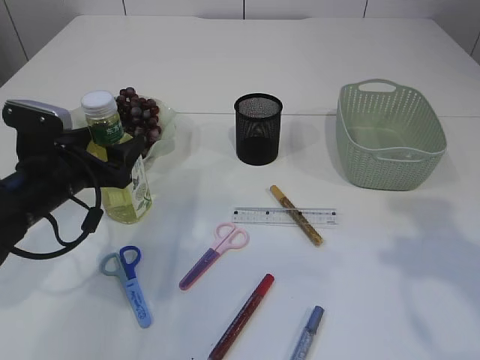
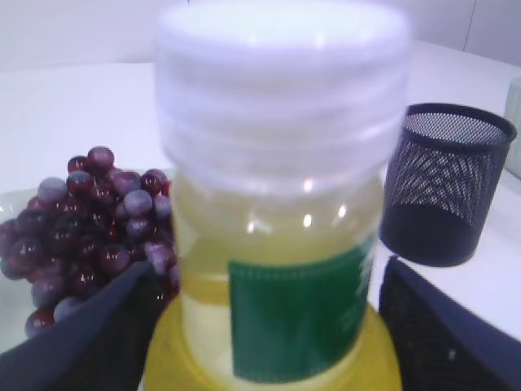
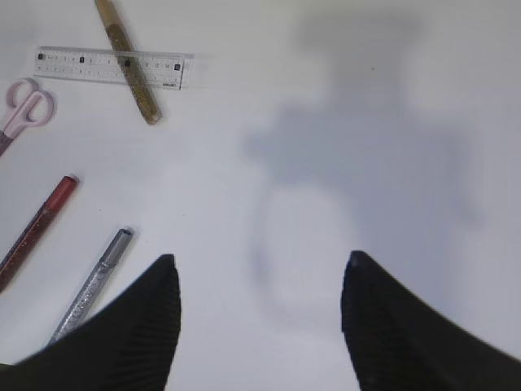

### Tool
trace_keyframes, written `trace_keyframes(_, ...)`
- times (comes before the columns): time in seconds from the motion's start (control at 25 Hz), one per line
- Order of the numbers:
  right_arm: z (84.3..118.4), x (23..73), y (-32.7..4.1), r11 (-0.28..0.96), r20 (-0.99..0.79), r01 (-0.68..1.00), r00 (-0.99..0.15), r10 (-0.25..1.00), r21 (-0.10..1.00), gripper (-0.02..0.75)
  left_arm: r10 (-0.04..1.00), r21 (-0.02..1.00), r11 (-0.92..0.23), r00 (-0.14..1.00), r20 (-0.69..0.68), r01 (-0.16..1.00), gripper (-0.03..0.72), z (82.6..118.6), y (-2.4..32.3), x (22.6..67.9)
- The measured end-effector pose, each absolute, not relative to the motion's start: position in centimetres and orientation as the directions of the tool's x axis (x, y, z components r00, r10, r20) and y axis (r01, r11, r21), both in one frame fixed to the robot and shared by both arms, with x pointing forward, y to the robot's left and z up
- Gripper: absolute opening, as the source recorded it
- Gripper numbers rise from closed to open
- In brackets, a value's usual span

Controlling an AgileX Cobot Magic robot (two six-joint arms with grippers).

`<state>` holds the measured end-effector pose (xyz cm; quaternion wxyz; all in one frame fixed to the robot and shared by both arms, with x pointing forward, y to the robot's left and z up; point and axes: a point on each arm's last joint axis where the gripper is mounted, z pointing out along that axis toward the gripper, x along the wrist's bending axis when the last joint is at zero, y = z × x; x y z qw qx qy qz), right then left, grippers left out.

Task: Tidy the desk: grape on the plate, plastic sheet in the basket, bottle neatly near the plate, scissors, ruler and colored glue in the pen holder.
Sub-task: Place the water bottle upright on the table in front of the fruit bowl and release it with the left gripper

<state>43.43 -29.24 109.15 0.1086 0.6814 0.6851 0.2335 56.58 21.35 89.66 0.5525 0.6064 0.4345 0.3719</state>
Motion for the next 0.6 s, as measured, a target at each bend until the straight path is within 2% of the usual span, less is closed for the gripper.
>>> trace_keyframes(0.4,109.2,43.4,-29.2,-0.038,0.169,0.883,-0.048,0.984,0.468,0.489,0.923,0.992,0.025,0.383,0.025,-0.126,0.625,98.0,21.2,55.5)
trace_keyframes(0.6,109.2,43.4,-29.2,-0.038,0.169,0.883,-0.048,0.984,0.468,0.490,0.922,0.975,0.070,0.386,0.017,-0.210,0.605,101.7,21.5,54.3)
